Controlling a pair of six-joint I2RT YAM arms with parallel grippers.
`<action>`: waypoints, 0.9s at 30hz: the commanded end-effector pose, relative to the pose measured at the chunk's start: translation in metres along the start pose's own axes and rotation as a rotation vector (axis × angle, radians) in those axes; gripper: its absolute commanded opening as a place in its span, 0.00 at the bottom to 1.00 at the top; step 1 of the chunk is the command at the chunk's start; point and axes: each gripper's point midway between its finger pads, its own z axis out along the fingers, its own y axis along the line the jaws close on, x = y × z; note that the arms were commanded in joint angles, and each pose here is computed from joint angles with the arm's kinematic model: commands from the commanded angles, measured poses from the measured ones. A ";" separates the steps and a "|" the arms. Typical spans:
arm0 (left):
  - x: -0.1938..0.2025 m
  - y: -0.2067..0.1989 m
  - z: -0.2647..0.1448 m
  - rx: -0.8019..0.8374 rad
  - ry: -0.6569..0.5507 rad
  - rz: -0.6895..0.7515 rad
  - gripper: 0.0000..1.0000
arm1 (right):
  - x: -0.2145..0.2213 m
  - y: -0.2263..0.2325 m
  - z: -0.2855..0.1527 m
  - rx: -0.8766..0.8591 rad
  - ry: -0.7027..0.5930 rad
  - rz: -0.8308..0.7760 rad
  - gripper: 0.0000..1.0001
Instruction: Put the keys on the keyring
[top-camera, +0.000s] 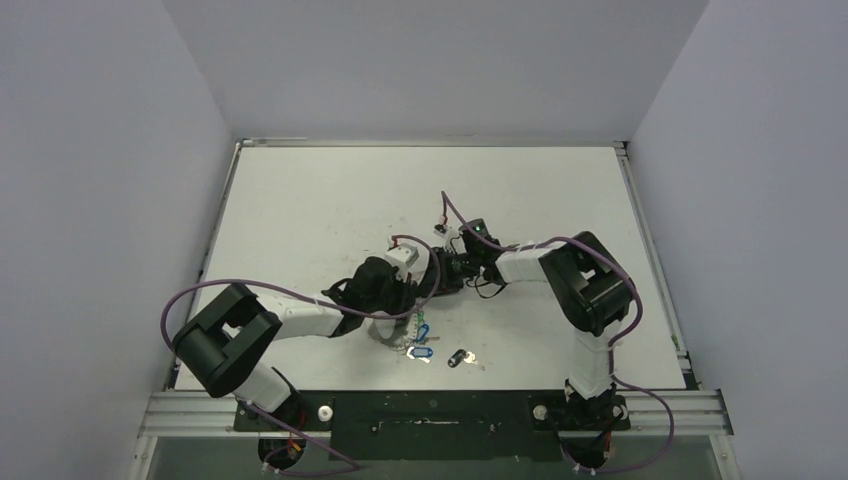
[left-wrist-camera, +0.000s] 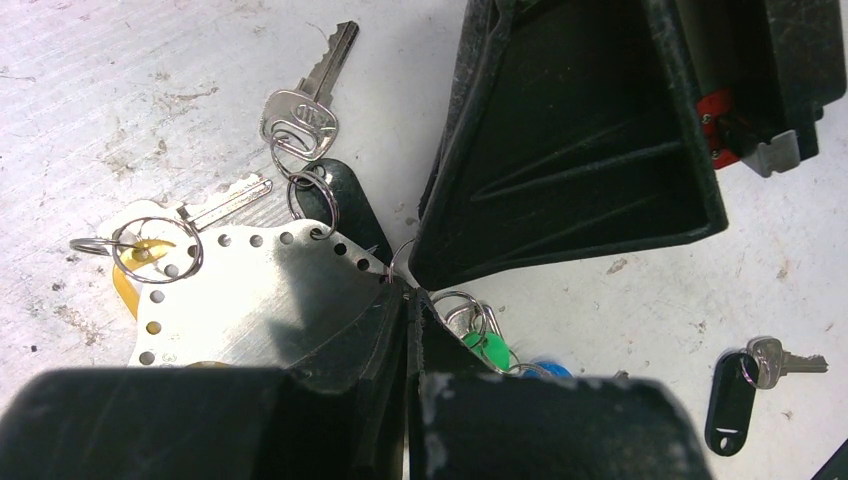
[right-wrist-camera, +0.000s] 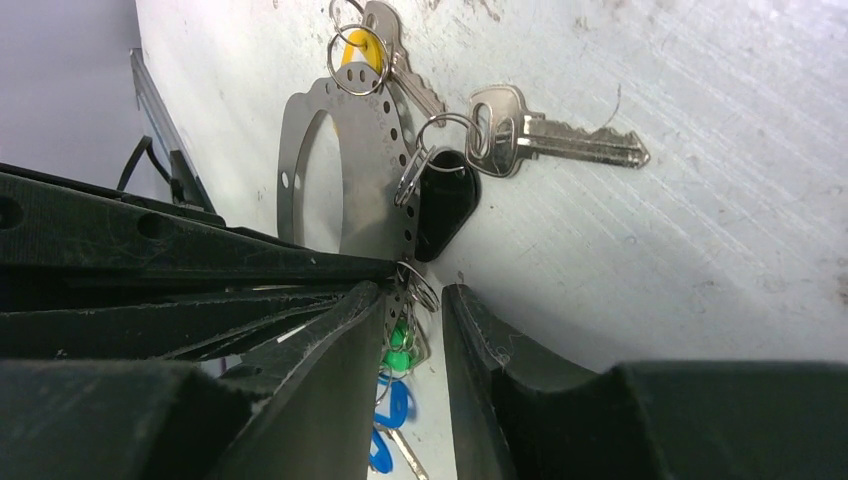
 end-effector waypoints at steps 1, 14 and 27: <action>0.024 0.013 -0.003 -0.050 0.060 0.023 0.00 | -0.010 -0.014 0.006 0.038 -0.020 -0.059 0.30; 0.026 0.015 -0.001 -0.055 0.060 0.024 0.00 | 0.004 0.009 0.008 -0.149 -0.003 -0.046 0.22; 0.000 0.003 -0.008 -0.004 -0.063 -0.005 0.00 | -0.002 0.026 -0.004 -0.136 0.007 -0.118 0.00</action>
